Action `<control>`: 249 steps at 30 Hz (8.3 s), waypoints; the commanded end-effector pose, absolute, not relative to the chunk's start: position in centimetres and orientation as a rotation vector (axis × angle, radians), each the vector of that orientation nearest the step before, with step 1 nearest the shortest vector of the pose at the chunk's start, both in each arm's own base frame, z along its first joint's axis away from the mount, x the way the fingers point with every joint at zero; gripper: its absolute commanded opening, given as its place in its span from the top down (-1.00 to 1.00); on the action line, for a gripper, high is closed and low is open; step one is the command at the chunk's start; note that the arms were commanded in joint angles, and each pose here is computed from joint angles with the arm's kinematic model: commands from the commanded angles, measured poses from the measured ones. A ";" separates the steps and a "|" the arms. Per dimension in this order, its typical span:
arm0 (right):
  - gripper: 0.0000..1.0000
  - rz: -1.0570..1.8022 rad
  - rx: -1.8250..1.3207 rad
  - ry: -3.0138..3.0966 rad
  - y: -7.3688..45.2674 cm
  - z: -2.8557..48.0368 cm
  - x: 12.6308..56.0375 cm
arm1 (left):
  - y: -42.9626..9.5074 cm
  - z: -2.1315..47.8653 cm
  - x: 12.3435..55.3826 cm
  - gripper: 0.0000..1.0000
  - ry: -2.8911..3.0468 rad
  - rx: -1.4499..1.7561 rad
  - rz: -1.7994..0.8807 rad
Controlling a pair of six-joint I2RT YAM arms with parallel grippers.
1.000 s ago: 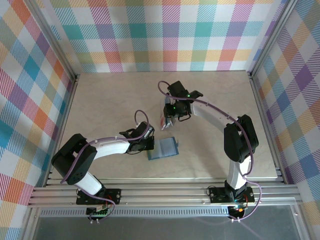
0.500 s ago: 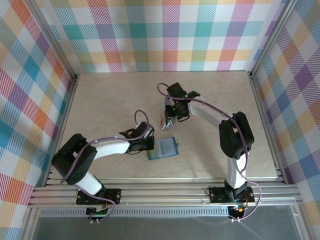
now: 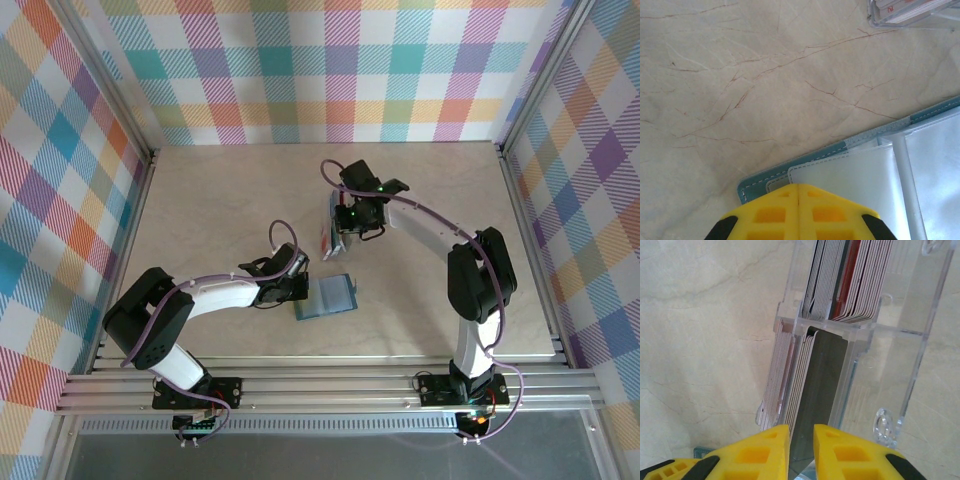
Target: Put the credit cards into the card holder
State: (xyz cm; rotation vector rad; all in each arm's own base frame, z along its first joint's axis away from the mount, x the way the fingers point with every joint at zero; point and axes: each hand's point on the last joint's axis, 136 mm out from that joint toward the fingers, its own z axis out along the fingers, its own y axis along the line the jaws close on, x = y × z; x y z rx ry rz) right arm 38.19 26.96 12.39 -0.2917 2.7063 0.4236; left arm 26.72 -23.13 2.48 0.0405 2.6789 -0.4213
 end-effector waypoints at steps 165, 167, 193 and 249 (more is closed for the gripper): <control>0.84 0.426 -0.144 2.724 22.8 13.6 37.7 | -24.8 1.9 26.4 0.89 2.712 0.057 -0.514; 0.89 0.427 -0.146 2.715 22.8 13.9 37.7 | -24.8 1.9 26.4 0.89 2.712 0.058 -0.513; 1.00 0.511 -0.193 2.499 22.5 20.7 28.7 | -28.5 7.7 26.4 0.84 2.626 0.098 -0.821; 1.00 1.138 -0.348 2.859 29.3 4.1 20.1 | -21.4 0.7 22.8 0.81 2.759 0.044 -0.444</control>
